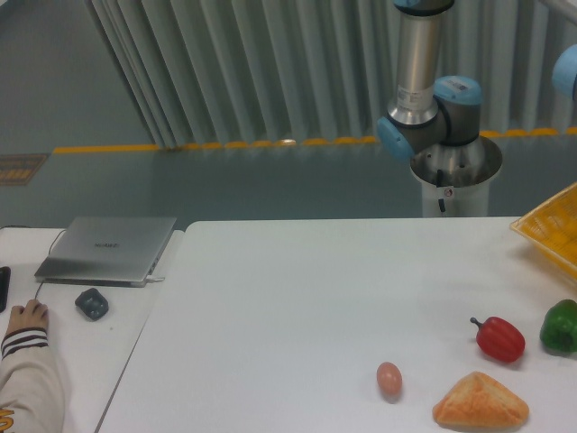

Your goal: Place the yellow pepper on the table

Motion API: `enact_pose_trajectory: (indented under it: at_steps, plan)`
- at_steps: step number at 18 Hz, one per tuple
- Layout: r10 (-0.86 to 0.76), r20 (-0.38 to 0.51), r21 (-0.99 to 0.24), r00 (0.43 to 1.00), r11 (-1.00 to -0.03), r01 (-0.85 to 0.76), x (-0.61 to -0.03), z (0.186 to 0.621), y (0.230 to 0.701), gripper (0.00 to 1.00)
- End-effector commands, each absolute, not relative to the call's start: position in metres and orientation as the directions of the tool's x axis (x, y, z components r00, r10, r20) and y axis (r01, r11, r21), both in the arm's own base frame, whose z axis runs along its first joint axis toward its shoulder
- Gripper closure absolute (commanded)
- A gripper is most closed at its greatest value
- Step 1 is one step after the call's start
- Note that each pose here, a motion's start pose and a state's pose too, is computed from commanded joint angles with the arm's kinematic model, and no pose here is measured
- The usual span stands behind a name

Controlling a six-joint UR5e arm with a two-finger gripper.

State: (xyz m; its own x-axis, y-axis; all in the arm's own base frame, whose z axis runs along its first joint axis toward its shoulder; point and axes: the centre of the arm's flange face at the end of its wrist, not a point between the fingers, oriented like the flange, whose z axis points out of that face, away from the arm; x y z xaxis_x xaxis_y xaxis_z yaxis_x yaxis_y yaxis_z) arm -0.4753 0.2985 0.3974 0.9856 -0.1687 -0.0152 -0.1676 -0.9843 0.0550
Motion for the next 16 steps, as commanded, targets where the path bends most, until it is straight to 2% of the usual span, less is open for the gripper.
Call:
enact_pose_trajectory:
  at_steps: [5,10,16]
  plan:
    - [0.07,-0.024,0.05,0.997,-0.996,0.071,-0.475,0.393,0.292,0.0]
    - [0.293,-0.018,0.054,0.956,-0.954,0.294,-0.48,0.373,0.28,0.0]
    - [0.318,-0.014,0.111,0.948,-0.942,0.317,-0.47,0.345,0.265,0.0]
